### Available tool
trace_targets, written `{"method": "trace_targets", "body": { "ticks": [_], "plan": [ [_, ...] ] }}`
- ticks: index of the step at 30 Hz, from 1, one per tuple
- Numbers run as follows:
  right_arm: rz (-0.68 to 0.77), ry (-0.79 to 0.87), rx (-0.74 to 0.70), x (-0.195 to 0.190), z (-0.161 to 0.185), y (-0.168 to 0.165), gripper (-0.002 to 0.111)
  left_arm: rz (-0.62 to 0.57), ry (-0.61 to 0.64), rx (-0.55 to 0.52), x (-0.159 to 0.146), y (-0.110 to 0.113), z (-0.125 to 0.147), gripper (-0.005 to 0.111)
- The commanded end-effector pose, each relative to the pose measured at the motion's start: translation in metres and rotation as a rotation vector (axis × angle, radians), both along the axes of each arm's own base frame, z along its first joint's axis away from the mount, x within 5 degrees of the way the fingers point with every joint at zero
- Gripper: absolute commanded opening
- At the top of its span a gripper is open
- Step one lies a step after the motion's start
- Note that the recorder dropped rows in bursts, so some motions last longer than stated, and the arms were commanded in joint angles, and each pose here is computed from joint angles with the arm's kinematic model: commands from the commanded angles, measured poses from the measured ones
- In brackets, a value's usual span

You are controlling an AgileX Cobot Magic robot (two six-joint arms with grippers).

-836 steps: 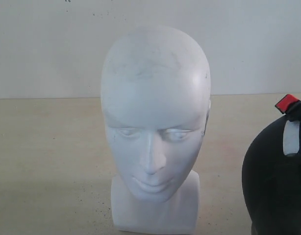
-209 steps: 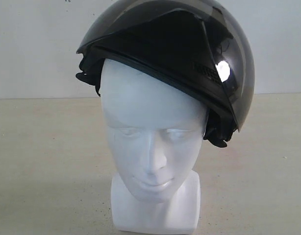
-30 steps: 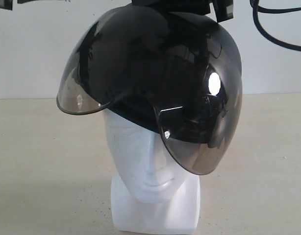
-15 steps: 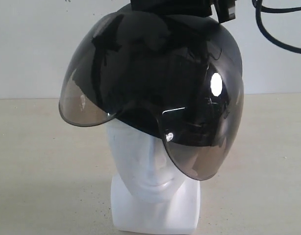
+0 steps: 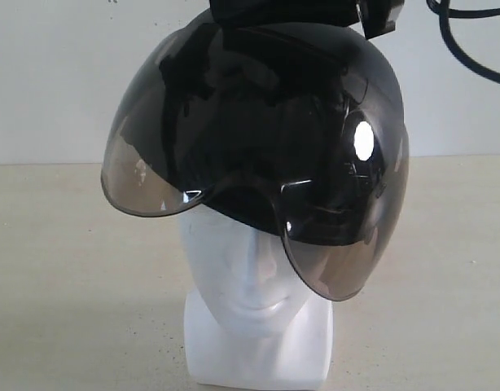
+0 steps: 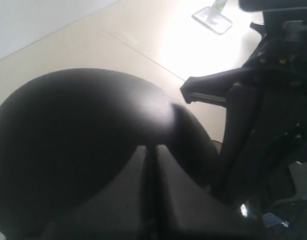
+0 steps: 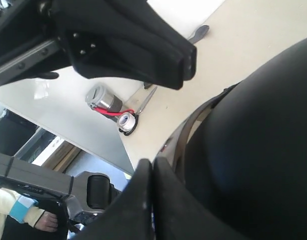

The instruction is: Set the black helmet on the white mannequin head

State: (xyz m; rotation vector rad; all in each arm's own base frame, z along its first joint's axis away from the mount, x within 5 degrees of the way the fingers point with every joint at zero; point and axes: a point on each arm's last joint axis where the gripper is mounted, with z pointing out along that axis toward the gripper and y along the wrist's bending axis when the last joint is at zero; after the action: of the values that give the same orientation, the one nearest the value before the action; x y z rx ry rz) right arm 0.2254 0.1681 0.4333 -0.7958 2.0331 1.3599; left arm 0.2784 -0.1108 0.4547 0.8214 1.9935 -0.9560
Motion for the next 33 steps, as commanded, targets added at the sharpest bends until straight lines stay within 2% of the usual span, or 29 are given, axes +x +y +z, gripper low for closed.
{"method": "trace_targets", "body": {
  "ticks": [1, 14, 18, 22, 27, 33],
  "plan": [
    [-0.003, 0.002, 0.012, -0.002, 0.002, 0.0, 0.0, 0.008, 0.003, 0.012, -0.006, -0.001, 0.003, 0.004],
    [-0.089, -0.058, 0.085, -0.002, 0.016, -0.003, 0.0, 0.01, 0.076, 0.065, -0.002, 0.0, -0.025, 0.004],
    [-0.232, -0.098, 0.087, 0.002, 0.023, -0.014, 0.0, 0.011, 0.077, 0.067, -0.002, 0.001, -0.025, 0.004],
    [-0.395, -0.088, 0.042, 0.008, 0.027, -0.045, 0.0, 0.011, 0.077, 0.069, -0.002, 0.001, -0.025, 0.004],
    [-0.555, 0.032, -0.091, 0.024, 0.006, -0.09, 0.0, 0.013, 0.076, 0.076, -0.002, 0.001, -0.026, 0.004],
    [-0.62, 0.199, -0.185, 0.03, -0.056, -0.104, 0.0, 0.027, 0.084, 0.092, -0.001, 0.003, -0.027, 0.004]
  ]
}}
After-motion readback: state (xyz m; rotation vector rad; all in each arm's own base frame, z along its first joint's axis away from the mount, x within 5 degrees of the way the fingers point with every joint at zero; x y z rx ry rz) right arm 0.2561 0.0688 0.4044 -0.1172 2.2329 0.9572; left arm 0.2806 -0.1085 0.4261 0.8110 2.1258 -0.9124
